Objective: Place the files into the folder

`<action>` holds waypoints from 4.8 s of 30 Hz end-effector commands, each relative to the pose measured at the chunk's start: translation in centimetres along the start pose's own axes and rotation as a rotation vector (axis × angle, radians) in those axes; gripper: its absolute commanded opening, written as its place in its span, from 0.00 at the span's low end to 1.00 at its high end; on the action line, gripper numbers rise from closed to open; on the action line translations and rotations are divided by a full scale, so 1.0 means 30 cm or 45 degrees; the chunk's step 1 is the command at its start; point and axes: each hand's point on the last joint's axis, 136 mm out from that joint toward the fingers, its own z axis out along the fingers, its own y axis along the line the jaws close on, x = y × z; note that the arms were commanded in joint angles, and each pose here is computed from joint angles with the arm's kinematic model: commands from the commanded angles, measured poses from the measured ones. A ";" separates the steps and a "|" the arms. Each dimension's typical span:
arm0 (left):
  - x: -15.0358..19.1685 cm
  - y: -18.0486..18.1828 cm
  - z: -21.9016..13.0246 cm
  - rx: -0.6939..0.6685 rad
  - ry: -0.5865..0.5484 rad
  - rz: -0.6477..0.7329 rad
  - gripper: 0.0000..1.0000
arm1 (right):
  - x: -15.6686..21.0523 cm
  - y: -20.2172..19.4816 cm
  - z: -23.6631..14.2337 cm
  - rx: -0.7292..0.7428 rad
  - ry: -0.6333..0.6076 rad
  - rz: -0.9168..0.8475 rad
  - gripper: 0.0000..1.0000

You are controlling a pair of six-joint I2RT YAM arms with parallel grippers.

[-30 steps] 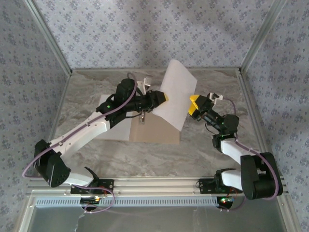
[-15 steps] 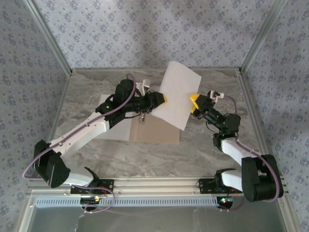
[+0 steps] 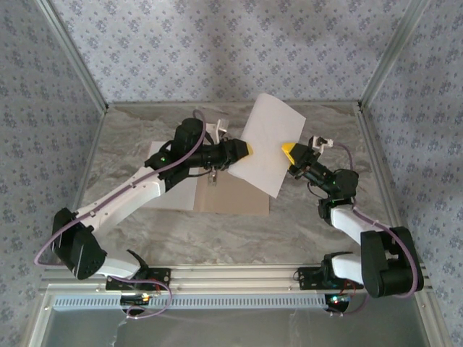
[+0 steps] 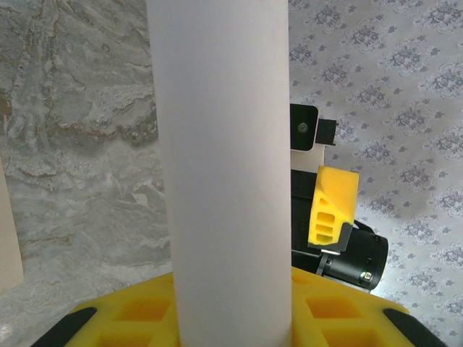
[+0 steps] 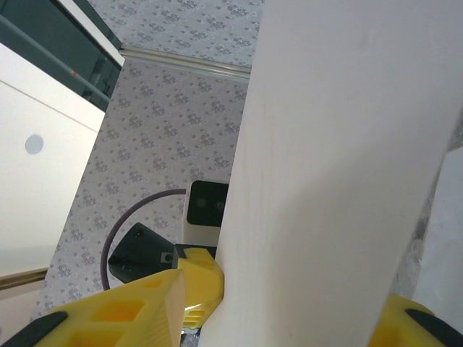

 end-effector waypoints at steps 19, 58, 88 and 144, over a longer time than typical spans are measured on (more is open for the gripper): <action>-0.025 -0.073 0.019 0.043 0.027 0.075 0.31 | 0.018 0.052 0.019 -0.049 0.074 -0.081 0.21; -0.141 0.480 -0.369 -0.549 -0.266 -0.079 0.92 | 0.026 -0.184 0.012 1.142 0.403 -0.434 0.00; -0.146 0.495 -0.464 -0.558 -0.354 -0.126 0.92 | 0.144 -0.671 0.173 1.007 0.555 -0.104 0.00; -0.127 0.508 -0.461 -0.564 -0.327 -0.144 0.93 | 0.159 -0.835 0.062 1.047 0.735 -0.224 0.00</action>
